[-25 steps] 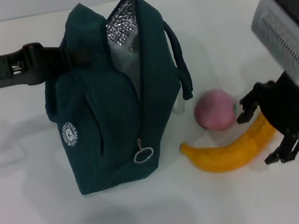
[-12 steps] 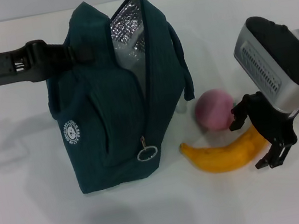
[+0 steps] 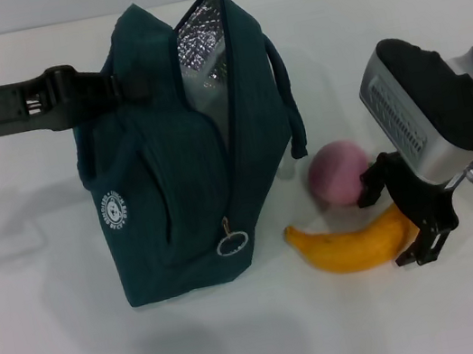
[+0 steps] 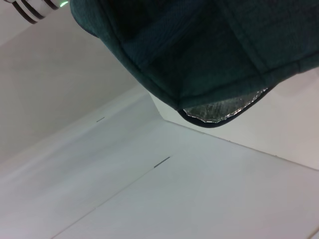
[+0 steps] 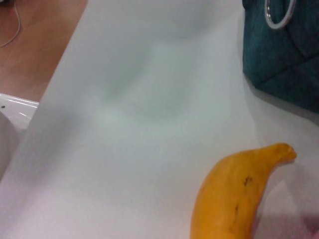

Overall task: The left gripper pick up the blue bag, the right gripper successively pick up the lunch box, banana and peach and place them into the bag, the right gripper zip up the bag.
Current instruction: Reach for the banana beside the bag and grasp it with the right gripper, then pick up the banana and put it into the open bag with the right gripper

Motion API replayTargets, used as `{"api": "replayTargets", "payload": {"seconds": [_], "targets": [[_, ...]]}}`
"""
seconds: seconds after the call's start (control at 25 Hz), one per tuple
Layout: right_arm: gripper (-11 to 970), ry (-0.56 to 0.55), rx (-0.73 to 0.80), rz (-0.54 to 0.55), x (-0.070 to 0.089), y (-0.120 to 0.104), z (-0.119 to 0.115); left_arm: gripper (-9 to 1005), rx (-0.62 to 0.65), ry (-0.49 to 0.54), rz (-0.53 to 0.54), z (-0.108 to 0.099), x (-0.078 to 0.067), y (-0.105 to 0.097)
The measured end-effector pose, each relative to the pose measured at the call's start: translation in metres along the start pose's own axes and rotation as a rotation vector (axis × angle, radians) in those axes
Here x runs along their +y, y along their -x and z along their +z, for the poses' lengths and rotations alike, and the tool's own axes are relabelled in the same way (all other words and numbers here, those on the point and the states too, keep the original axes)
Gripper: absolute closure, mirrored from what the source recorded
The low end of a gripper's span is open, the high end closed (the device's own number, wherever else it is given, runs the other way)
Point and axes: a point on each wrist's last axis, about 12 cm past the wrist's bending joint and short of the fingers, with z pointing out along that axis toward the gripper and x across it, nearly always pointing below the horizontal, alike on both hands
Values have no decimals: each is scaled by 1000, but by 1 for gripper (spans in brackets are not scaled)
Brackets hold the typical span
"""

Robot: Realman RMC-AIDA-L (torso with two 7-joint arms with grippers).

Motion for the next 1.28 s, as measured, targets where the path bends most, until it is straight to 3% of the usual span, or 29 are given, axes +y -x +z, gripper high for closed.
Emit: {"api": "replayTargets", "payload": {"seconds": [0.44, 0.56, 0.96, 1.28], "targets": [[91, 8, -9, -7, 2, 4, 7, 963, -4, -3, 1, -1, 0, -1], [302, 20, -4, -10, 3, 5, 7, 963, -5, -3, 1, -2, 0, -1], [496, 58, -29, -9, 9, 7, 4, 963, -6, -1, 2, -3, 1, -2], [522, 258, -218, 1, 31, 16, -27, 962, -7, 0, -2, -3, 1, -3]]}}
